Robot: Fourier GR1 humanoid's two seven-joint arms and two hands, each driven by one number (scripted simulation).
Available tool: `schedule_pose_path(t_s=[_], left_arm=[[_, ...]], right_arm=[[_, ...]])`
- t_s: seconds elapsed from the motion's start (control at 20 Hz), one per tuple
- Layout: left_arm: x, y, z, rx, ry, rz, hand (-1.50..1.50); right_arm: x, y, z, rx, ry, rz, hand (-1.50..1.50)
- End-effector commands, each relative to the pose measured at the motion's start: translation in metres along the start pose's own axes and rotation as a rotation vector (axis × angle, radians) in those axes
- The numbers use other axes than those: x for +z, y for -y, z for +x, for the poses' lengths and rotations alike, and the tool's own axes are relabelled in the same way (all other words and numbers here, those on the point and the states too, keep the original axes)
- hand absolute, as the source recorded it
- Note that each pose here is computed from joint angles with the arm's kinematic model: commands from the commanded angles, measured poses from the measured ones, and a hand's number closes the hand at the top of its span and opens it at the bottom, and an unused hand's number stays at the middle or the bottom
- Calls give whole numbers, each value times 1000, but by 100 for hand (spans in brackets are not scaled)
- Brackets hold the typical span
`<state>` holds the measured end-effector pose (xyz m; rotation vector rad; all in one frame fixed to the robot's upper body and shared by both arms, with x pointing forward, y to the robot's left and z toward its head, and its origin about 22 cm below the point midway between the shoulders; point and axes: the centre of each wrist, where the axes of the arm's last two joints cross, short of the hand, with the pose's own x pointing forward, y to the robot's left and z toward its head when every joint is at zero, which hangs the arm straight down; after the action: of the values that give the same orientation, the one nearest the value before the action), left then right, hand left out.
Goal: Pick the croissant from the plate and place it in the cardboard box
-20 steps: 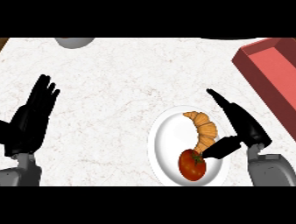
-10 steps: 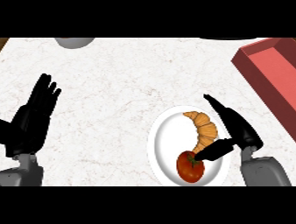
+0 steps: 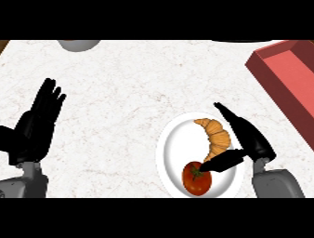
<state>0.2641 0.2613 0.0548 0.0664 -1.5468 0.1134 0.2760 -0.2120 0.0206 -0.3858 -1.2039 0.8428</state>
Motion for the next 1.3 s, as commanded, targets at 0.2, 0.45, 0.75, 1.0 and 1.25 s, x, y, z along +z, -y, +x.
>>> schedule_pose_path(t_s=[0.2, 0.45, 0.75, 1.0, 1.25], left_arm=[[17, 19, 5, 0, 0, -15, 0], [12, -11, -5, -11, 8, 1, 0], [-9, -6, -5, -25, 2, 10, 0], [-12, -5, 5, -11, -17, 5, 0], [2, -12, 9, 9, -13, -5, 0]], right_arm=[[-15, -17, 1, 113, 74, -36, 150], [-9, -11, 12, 155, 87, -94, 150], [2, -33, 69, 364, 218, -124, 150], [24, -63, 110, 575, 331, -99, 150], [54, -30, 134, 617, 406, -147, 150]])
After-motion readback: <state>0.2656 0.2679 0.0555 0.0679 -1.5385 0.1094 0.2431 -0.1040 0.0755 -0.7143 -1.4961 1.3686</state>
